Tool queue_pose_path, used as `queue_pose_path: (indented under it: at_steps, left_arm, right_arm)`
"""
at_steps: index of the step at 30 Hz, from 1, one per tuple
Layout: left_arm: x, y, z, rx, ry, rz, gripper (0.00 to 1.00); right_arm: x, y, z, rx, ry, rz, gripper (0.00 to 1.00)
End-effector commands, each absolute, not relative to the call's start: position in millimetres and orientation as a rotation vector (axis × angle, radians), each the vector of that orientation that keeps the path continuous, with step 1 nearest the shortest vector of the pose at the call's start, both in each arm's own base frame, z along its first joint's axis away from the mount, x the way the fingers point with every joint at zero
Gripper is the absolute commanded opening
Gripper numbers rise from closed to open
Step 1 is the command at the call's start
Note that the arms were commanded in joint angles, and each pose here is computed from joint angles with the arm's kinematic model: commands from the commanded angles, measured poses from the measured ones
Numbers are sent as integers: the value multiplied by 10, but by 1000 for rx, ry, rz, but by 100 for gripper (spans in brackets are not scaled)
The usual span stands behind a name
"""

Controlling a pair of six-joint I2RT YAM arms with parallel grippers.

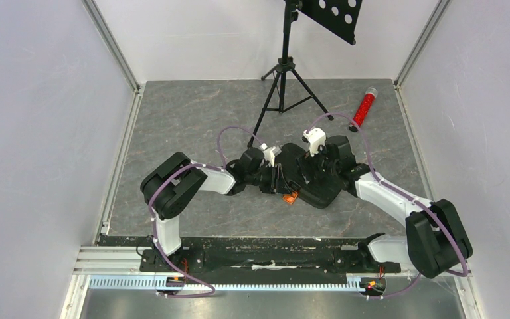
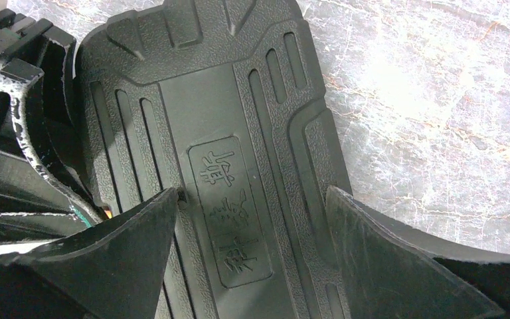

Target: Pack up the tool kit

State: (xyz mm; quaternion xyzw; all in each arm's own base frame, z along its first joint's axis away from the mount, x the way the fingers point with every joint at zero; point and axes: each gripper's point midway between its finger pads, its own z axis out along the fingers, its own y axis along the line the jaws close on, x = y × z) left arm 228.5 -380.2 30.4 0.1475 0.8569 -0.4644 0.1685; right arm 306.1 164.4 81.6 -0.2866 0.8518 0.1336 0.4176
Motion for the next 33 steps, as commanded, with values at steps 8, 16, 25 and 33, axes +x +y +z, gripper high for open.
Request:
queue_pose_path:
  at_steps: [8, 16, 25, 33]
  left_arm:
    - [2105, -4040, 774, 244, 2424, -1653, 36]
    - [2180, -4039, 750, 20, 2447, -1673, 39]
    - [2247, -4074, 868, -88, 2426, -1707, 39]
    - [2277, -4084, 855, -77, 2448, -1666, 39]
  right_arm:
    - [2702, 1598, 497, -738, 2274, 401, 82]
    - [2658, 1610, 492, -736, 2256, 418, 82]
    - [2676, 1657, 655, -740, 2183, 431, 80]
    - [2653, 1741, 1186, -836, 1999, 404, 83]
